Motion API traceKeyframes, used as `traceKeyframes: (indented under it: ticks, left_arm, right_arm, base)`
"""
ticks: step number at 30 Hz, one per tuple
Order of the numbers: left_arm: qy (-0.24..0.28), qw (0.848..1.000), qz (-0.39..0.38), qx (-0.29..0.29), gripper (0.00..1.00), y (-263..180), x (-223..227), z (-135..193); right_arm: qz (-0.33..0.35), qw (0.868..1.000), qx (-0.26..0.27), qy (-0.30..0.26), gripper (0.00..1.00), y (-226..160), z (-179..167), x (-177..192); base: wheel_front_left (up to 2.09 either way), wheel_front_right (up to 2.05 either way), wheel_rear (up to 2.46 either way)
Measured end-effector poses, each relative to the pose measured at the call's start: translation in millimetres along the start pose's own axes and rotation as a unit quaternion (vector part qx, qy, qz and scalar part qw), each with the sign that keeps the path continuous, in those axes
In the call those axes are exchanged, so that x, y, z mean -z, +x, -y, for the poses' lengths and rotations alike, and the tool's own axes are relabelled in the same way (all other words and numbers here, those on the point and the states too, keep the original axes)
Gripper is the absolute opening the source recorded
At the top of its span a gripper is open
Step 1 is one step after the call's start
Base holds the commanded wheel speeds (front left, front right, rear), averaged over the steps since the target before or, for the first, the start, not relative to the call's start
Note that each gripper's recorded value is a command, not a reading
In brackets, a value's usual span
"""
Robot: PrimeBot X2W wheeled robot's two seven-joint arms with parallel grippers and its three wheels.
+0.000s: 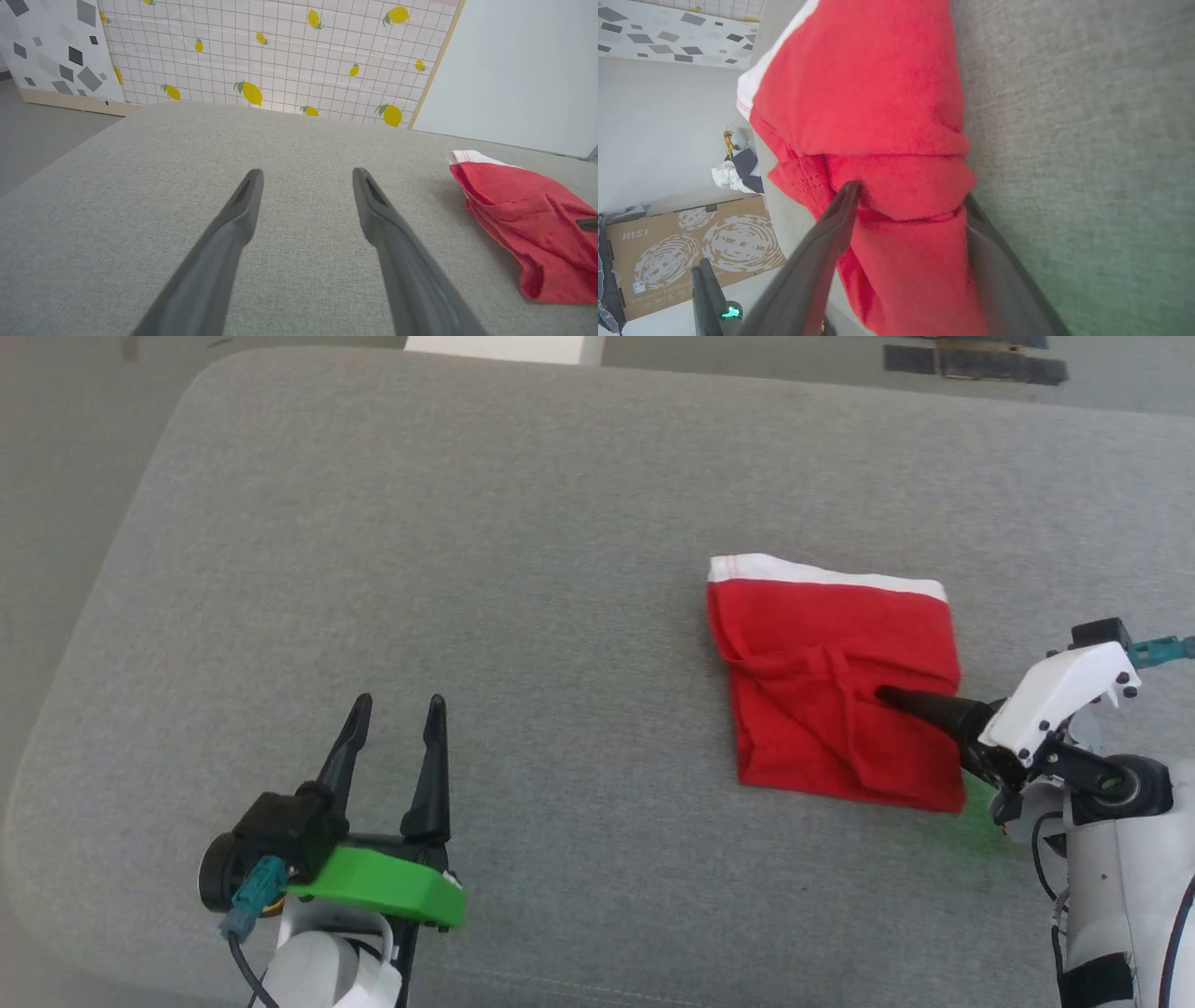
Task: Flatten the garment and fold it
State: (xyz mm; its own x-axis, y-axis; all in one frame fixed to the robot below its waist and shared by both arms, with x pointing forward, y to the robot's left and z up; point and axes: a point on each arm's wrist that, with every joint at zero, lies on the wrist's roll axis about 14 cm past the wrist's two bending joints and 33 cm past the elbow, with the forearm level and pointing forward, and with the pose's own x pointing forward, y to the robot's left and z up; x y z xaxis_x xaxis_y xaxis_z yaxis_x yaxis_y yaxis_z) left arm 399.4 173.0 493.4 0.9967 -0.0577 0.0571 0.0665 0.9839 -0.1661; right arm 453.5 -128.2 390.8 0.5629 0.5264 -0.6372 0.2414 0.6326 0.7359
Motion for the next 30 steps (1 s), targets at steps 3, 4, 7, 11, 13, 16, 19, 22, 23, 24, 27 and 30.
traceKeyframes:
  ticks: [3,4,7,11,13,16,19,22,23,24,27,30]
  left_arm:
    - [0.003,1.000,-0.001,-0.012,1.00,-3.7,-0.4,-7.9]
    - [0.004,1.000,-0.001,-0.015,1.00,-4.7,-0.6,-10.0]
    - [0.006,1.000,0.001,-0.022,1.00,-6.8,-2.4,-14.6]
    - [0.006,1.000,0.005,-0.022,1.00,-5.2,-4.7,-14.4]
    - [0.005,1.000,0.005,-0.015,1.00,-3.1,-4.0,-10.1]
    - [0.003,1.000,0.001,-0.004,1.00,0.7,-0.5,-2.7]
    - [0.000,1.000,-0.001,0.016,1.00,7.7,2.9,9.9]
    - [-0.002,0.999,-0.003,0.039,1.00,16.0,6.5,25.0]
    - [0.000,0.999,-0.004,0.049,1.00,19.3,8.6,31.6]
    - [0.002,0.998,-0.006,0.059,1.00,22.5,10.7,37.9]
    - [0.002,0.996,-0.009,0.091,1.00,32.6,16.1,57.8]
    - [0.003,0.992,-0.007,0.127,1.00,45.2,19.6,79.1]
  right_arm:
    - [-0.024,1.000,-0.003,-0.009,0.19,10.4,-6.7,7.3]
    - [-0.029,0.999,-0.004,-0.014,0.00,12.7,-8.7,9.0]
    - [-0.037,0.999,-0.008,-0.027,0.00,16.4,-15.7,12.9]
    - [-0.016,0.997,-0.006,-0.076,0.00,9.6,-28.4,3.4]
    - [0.005,0.991,0.009,-0.130,0.00,2.4,-34.0,-3.8]
    - [0.032,0.970,0.077,-0.230,0.00,-13.7,-18.3,-15.7]
    - [0.056,0.939,0.152,-0.304,0.00,-38.9,9.7,-34.3]
    - [0.075,0.915,0.207,-0.338,0.00,-63.5,32.0,-50.6]
    - [0.080,0.907,0.225,-0.346,0.00,-71.8,39.8,-55.0]
    - [0.086,0.901,0.239,-0.352,0.00,-79.3,46.0,-58.7]
    - [0.100,0.880,0.280,-0.371,0.00,-100.5,62.6,-69.0]
    - [0.121,0.856,0.317,-0.389,0.00,-122.7,74.5,-85.6]
  base:
    - [0.00,0.00,0.00]
    - [0.00,0.00,0.00]
    - [0.00,0.00,0.00]
    - [0.00,0.00,0.00]
    - [0.00,0.00,0.00]
    - [0.00,0.00,0.00]
    - [0.00,0.00,0.00]
    - [0.00,0.00,0.00]
    - [0.00,0.00,0.00]
    - [0.00,0.00,0.00]
    - [0.00,0.00,0.00]
    - [0.00,0.00,0.00]
